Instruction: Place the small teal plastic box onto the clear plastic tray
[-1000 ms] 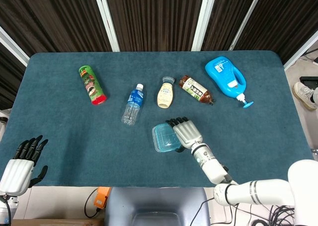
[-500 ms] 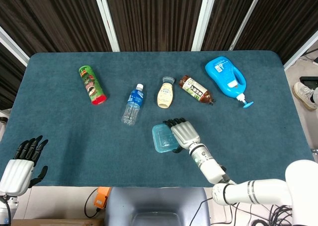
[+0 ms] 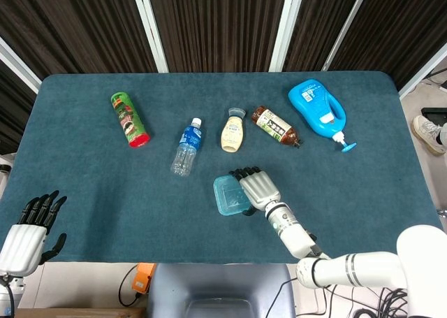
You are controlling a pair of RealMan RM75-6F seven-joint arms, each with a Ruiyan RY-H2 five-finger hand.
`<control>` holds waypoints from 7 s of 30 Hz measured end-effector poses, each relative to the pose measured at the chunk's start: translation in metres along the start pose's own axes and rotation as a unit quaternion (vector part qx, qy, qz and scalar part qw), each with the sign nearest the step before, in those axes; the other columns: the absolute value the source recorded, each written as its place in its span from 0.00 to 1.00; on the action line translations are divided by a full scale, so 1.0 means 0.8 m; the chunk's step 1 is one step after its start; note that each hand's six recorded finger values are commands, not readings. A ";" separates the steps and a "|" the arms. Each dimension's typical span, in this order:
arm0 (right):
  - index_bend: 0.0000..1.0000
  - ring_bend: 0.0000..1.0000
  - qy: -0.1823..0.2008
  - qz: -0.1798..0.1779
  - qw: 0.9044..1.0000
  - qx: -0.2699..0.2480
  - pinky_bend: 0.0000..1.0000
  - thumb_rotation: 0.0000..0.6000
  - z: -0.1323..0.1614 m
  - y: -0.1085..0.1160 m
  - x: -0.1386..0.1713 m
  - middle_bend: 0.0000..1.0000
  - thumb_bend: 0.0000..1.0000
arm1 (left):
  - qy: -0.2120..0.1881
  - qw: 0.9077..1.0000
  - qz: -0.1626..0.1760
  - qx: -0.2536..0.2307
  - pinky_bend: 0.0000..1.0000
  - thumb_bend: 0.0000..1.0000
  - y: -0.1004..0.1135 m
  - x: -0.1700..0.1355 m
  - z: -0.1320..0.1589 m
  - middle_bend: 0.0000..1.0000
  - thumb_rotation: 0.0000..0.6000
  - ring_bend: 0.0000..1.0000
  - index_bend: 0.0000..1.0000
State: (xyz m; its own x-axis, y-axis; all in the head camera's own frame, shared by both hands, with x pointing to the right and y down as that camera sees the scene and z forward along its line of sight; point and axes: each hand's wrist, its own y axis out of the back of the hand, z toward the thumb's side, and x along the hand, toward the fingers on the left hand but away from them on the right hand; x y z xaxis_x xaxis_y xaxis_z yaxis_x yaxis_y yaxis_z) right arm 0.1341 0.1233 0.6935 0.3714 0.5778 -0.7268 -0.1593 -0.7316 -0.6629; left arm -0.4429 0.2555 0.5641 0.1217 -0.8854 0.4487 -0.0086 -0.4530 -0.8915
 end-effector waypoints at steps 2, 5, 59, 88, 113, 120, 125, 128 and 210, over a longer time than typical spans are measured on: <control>0.73 0.37 -0.001 0.001 1.000 -0.001 0.45 1.00 -0.001 -0.001 -0.001 0.47 0.33 | 0.000 1.000 0.001 0.000 0.11 0.40 0.000 0.000 0.000 0.00 1.00 0.00 0.00; 0.73 0.37 -0.003 0.002 1.000 -0.001 0.45 1.00 -0.001 -0.002 -0.002 0.47 0.33 | 0.000 1.000 0.001 -0.001 0.11 0.40 0.001 0.000 0.000 0.00 1.00 0.00 0.00; 0.17 0.13 -0.032 0.040 0.998 0.022 0.30 1.00 -0.001 -0.009 -0.007 0.18 0.33 | 0.001 1.000 0.002 -0.011 0.12 0.40 0.005 -0.001 -0.004 0.00 1.00 0.00 0.00; 0.00 0.00 -0.013 0.022 0.999 0.024 0.04 1.00 -0.003 0.012 0.015 0.01 0.33 | 0.002 1.000 0.007 -0.014 0.12 0.40 0.008 -0.003 -0.005 0.00 1.00 0.00 0.00; 0.19 0.23 0.100 -0.020 0.995 -0.007 0.34 1.00 0.020 -0.003 0.050 0.33 0.33 | 0.000 1.000 0.009 -0.014 0.12 0.40 0.009 -0.004 -0.004 0.00 1.00 0.00 0.00; 0.19 0.24 0.103 -0.012 0.995 -0.011 0.34 1.00 0.026 -0.007 0.045 0.34 0.33 | 0.000 1.000 0.009 -0.014 0.12 0.40 0.009 -0.004 -0.004 0.00 1.00 0.00 0.00; 0.19 0.24 0.099 -0.010 0.995 -0.004 0.34 1.00 0.026 -0.010 0.042 0.34 0.33 | 0.000 1.000 0.009 -0.015 0.12 0.40 0.009 -0.004 -0.004 0.00 1.00 0.00 0.00; 0.19 0.24 0.096 -0.007 0.995 -0.002 0.34 1.00 0.025 -0.012 0.040 0.34 0.33 | 0.000 1.000 0.009 -0.015 0.12 0.40 0.009 -0.004 -0.004 0.00 1.00 0.00 0.00; 0.17 0.24 0.116 0.001 0.993 0.022 0.34 1.00 0.028 -0.026 0.062 0.34 0.33 | -0.004 1.000 0.010 -0.014 0.12 0.40 0.009 -0.005 -0.002 0.00 1.00 0.00 0.00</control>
State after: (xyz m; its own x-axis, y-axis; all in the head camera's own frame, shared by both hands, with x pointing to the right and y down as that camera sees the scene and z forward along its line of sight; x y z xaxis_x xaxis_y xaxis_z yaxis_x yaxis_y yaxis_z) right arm 0.1353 0.1753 0.6673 0.5705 0.4733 -0.6712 -0.1991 -0.7132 -0.6721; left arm -0.4451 0.2557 0.5563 0.1284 -0.8938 0.4297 -0.0399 -0.4376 -0.8983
